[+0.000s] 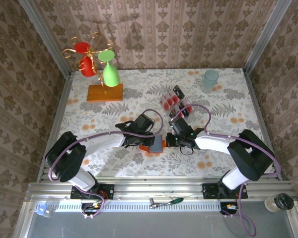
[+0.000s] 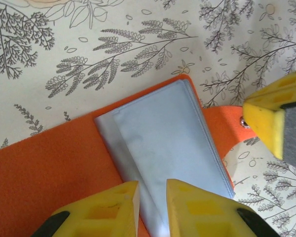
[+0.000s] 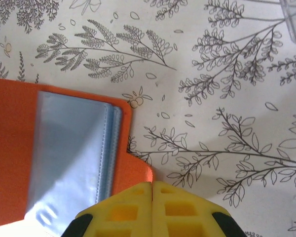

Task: Put the credit cards into the card holder
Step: Move the card holder to the bottom-center of the table.

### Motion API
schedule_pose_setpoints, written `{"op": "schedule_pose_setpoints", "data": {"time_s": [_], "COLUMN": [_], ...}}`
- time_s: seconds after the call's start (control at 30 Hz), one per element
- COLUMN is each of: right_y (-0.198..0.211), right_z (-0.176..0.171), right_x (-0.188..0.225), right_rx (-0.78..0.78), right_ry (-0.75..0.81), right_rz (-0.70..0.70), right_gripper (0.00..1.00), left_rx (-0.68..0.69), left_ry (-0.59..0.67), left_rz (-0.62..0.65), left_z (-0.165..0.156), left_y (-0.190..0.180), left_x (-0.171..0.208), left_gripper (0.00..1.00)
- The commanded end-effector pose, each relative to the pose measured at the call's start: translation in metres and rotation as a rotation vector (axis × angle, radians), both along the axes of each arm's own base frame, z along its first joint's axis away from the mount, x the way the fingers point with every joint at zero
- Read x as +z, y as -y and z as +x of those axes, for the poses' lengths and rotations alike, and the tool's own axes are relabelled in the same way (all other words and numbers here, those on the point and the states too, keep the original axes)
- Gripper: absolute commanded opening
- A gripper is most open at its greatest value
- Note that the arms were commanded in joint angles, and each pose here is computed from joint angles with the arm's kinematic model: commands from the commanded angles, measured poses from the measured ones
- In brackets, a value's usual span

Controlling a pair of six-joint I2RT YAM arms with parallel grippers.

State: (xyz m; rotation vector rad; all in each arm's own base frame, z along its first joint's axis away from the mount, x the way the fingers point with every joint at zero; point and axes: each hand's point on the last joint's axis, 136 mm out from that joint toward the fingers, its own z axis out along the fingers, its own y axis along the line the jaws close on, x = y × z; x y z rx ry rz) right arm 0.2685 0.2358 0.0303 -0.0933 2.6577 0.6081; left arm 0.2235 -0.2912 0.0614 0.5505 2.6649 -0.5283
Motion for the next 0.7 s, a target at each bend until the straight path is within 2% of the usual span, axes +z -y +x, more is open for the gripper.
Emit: {"op": "schedule_pose_setpoints", "data": {"time_s": [0.0,0.1,0.2,0.4,0.67], "right_y": [-0.002,0.000,0.008,0.022,0.035], "right_z": [-0.007,-0.014,-0.022,-0.034,-0.033], "right_x": [0.005,0.007,0.004,-0.001,0.007], "right_rx": [0.014,0.024,0.033,0.014,-0.035], "right_ry": [-0.003,-0.014,-0.030,-0.039,-0.005], "right_rz": [0.041,0.049,0.018,-0.010,-0.021], "right_gripper": [0.04,0.04,0.04,0.00,0.00], "left_rx": [0.054,0.109,0.162,0.085,0.063], "left_ry": [-0.026,-0.030,-0.040,-0.031,-0.027], "left_rz": [0.053,0.075,0.030,0.069,0.064], "left_z": [-0.005,-0.006,-0.005,-0.005,-0.005], "left_y": [-0.010,-0.016,-0.006,0.015,0.007], "left_x": [-0.018,-0.026,-0.031,-0.020,-0.029], "left_gripper": [0.23,0.23,0.23,0.23,0.23]}}
